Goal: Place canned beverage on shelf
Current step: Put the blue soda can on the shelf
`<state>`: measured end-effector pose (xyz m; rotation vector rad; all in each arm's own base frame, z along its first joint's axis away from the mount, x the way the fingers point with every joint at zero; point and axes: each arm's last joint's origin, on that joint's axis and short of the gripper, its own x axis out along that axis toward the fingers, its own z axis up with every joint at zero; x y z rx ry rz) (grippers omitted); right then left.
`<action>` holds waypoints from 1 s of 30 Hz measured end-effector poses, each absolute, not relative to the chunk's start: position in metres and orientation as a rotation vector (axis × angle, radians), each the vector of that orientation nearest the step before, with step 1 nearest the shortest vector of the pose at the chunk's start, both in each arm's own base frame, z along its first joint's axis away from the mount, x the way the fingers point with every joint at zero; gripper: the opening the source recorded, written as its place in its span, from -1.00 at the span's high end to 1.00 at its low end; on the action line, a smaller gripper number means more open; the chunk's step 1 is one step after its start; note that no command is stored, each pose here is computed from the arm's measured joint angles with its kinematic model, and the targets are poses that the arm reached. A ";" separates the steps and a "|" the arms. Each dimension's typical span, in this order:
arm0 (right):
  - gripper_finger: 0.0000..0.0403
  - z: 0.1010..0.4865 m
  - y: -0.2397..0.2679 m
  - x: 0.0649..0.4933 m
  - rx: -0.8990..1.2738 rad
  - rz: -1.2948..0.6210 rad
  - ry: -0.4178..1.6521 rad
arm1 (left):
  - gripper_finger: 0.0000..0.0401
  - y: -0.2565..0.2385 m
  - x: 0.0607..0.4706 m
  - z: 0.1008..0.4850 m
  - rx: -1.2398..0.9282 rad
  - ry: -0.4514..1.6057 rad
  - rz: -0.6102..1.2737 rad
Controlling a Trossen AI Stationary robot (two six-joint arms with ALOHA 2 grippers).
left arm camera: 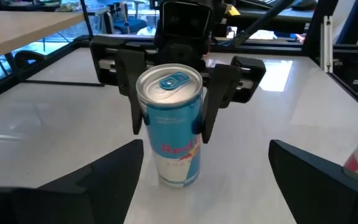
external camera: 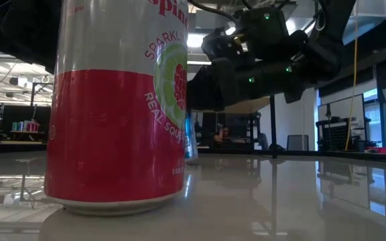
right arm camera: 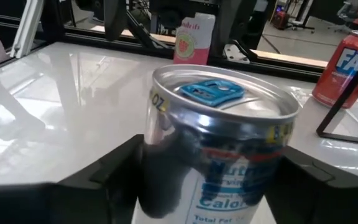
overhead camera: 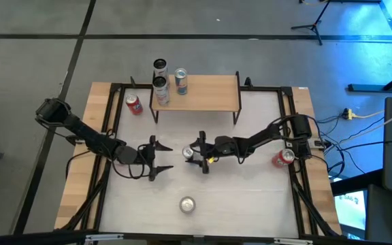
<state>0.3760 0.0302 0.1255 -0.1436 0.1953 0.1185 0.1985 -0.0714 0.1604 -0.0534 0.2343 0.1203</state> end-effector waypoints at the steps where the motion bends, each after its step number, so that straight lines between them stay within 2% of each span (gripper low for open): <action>1: -0.45 0.125 0.030 0.376 -0.144 0.119 0.199 | -0.68 -0.071 0.199 0.160 -0.054 0.235 0.121; 6: -0.62 0.129 0.030 0.374 -0.143 0.120 0.221 | -0.68 -0.071 0.199 0.161 -0.062 0.229 0.114; 12: -0.69 0.149 0.031 0.365 -0.143 0.130 0.305 | -0.68 -0.068 0.204 0.167 -0.075 0.211 0.123; 18: -0.69 0.195 0.046 0.346 -0.184 0.135 0.286 | -0.68 -0.060 0.217 0.178 -0.075 0.212 0.116; 25: -0.69 0.252 0.051 0.311 -0.236 -0.043 0.246 | -0.68 -0.054 0.241 0.199 -0.053 0.292 0.096; 30: -0.69 0.280 0.054 0.298 -0.200 -0.079 0.115 | -0.68 -0.053 0.266 0.213 0.005 0.377 0.096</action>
